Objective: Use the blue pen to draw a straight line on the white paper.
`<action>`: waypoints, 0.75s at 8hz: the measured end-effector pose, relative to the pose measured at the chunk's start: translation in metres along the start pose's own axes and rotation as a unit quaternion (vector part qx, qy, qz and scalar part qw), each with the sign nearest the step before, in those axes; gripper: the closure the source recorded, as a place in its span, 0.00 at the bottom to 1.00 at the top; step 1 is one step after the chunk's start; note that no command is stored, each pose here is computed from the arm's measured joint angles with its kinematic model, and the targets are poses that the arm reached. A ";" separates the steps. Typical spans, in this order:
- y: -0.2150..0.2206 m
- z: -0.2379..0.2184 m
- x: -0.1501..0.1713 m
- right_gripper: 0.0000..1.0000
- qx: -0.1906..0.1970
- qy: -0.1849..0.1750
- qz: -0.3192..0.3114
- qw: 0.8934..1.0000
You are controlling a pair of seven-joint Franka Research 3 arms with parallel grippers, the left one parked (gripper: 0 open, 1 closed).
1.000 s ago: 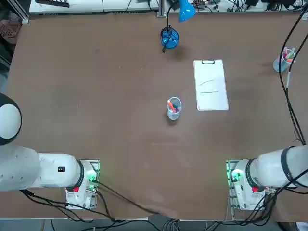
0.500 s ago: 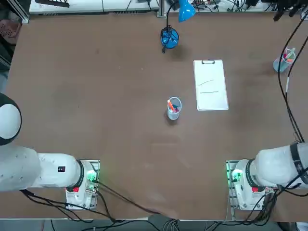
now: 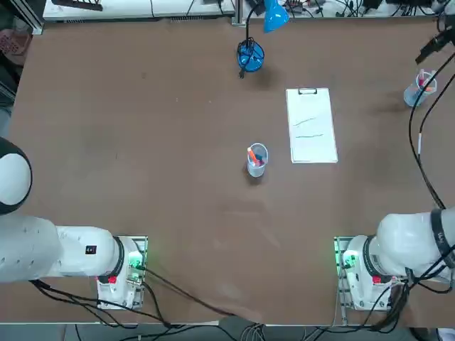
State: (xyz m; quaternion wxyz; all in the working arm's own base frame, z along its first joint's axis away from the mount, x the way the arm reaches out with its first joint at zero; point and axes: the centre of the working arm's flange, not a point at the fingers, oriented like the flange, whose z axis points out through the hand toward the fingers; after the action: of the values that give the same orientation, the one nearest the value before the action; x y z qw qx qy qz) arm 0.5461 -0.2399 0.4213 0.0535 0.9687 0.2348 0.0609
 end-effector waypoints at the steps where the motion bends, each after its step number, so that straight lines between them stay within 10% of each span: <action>1: 0.011 0.017 -0.013 0.00 -0.003 -0.002 -0.028 1.000; 6: 0.035 0.091 -0.035 0.05 -0.021 -0.013 -0.080 0.996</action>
State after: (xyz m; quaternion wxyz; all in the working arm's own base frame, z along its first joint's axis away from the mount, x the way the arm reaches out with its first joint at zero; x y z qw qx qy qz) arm 0.5443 -0.2939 0.3327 0.0816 0.9460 0.3099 0.0490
